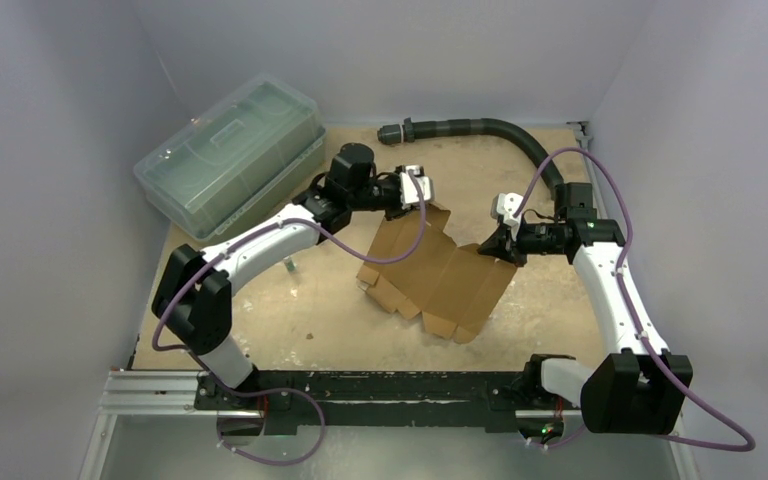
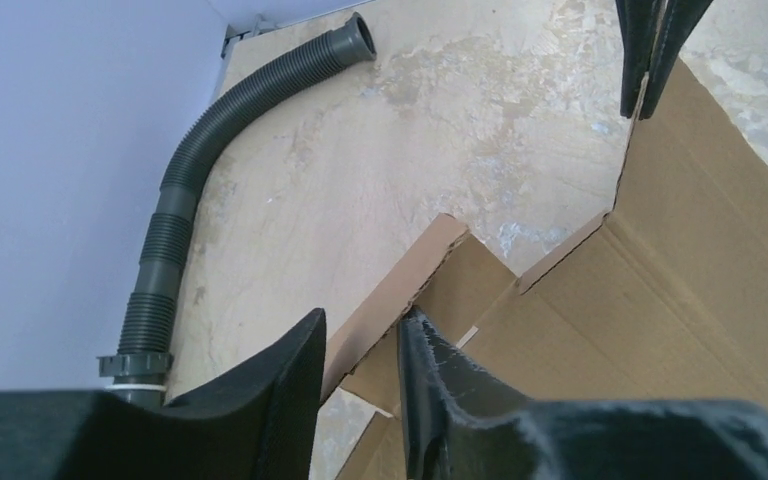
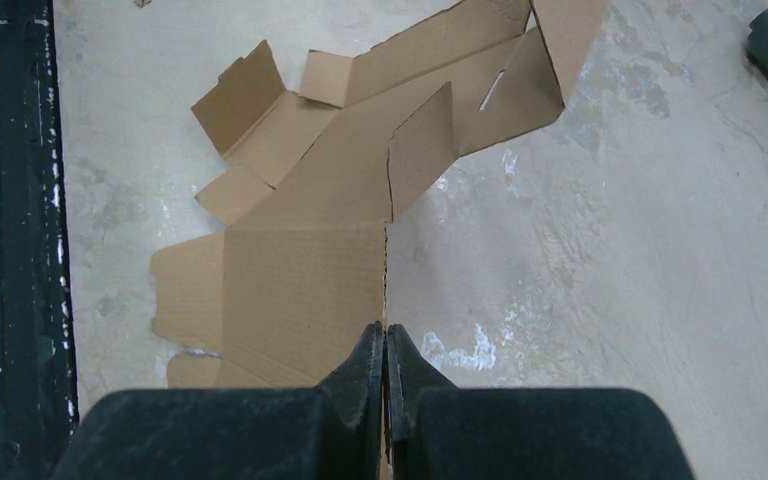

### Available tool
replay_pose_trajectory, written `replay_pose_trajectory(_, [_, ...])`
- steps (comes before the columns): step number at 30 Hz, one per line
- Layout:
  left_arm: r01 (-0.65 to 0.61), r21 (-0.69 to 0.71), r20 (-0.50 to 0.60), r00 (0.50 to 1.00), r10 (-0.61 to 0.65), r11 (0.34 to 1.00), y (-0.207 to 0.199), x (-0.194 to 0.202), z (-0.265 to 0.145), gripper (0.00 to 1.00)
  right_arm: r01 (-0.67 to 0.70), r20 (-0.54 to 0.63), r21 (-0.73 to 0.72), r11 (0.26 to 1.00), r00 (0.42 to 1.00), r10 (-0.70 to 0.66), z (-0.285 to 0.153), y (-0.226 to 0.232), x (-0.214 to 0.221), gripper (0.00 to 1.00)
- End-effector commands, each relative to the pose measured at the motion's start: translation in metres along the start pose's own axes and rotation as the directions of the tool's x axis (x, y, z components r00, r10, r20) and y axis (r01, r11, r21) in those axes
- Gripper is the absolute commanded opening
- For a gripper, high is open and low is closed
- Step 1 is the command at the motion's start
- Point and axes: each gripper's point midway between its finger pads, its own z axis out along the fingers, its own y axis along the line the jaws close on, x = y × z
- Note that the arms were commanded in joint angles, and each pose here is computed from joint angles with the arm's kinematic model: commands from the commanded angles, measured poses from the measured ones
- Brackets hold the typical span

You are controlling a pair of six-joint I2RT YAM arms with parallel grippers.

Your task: Fold the paper box

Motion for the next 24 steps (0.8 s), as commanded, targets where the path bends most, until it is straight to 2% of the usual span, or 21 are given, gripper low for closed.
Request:
replay_pose_trajectory(1, [-0.13, -0.031, -0.01, 0.991, 0.13, 0.991, 0.007, -0.016, 0.007, 0.22, 0.052, 0.038, 0.005, 0.999, 0.998, -0.052, -0.006, -0.001, -0.019, 0.0])
replay_pose_trajectory(3, [-0.146, -0.035, -0.028, 0.989, 0.145, 0.989, 0.006, -0.014, 0.006, 0.0, 0.05, 0.038, 0.005, 0.999, 0.998, -0.05, -0.006, -0.001, -0.019, 0.0])
replay_pose_trajectory(8, [-0.171, -0.07, -0.045, 0.985, 0.169, 0.983, 0.009, -0.021, -0.003, 0.0, 0.015, 0.032, 0.032, 0.999, 0.999, -0.016, -0.006, -0.008, -0.02, 0.0])
replay_pose_trajectory(16, [-0.102, -0.08, -0.104, 0.99, 0.093, 0.992, 0.004, -0.016, -0.011, 0.0, -0.07, 0.013, 0.086, 0.994, 0.998, 0.069, -0.002, -0.024, -0.011, 0.0])
replay_pose_trajectory(19, [-0.067, -0.091, -0.127, 0.99, 0.055, 0.994, 0.004, -0.015, -0.008, 0.0, -0.09, 0.02, 0.069, 0.994, 0.996, 0.088, 0.0, -0.023, -0.01, 0.11])
replay_pose_trajectory(21, [-0.064, -0.091, -0.13, 0.99, 0.051, 0.994, 0.003, -0.017, -0.005, 0.0, -0.104, 0.033, 0.055, 0.993, 0.994, 0.102, 0.001, -0.021, -0.012, 0.28])
replay_pose_trajectory(22, [-0.064, -0.09, -0.129, 0.99, 0.052, 0.994, 0.002, -0.018, -0.004, 0.0, -0.109, 0.045, 0.045, 0.993, 0.993, 0.107, 0.001, -0.019, -0.015, 0.32])
replay_pose_trajectory(24, [-0.067, -0.088, -0.12, 0.991, 0.057, 0.994, -0.001, -0.022, -0.001, 0.0, -0.122, 0.073, 0.024, 0.992, 0.99, 0.119, 0.001, -0.017, -0.022, 0.51])
